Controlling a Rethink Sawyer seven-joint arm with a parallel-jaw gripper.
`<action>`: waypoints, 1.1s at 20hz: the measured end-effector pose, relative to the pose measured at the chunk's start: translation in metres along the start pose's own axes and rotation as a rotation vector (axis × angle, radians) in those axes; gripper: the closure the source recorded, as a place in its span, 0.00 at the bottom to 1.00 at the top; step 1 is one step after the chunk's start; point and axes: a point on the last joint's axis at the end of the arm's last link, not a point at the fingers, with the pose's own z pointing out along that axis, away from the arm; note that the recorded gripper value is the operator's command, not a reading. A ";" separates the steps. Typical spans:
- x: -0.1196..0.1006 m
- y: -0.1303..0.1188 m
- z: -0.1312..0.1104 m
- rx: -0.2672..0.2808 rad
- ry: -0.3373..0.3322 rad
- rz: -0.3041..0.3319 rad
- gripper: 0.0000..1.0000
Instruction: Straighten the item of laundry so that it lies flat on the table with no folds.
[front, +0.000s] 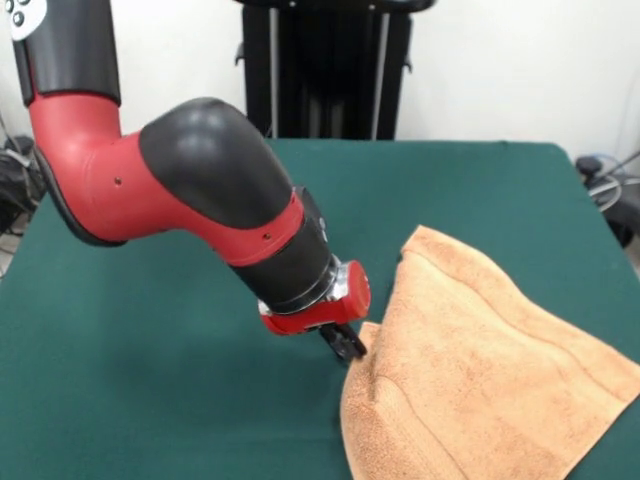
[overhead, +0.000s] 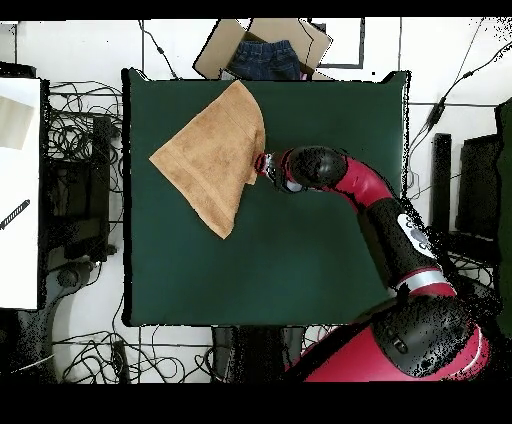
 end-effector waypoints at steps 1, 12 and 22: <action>0.000 -0.001 0.000 -0.007 0.000 0.000 1.00; -0.001 -0.013 -0.001 -0.094 0.010 -0.017 1.00; -0.005 -0.023 -0.001 -0.176 0.049 -0.151 1.00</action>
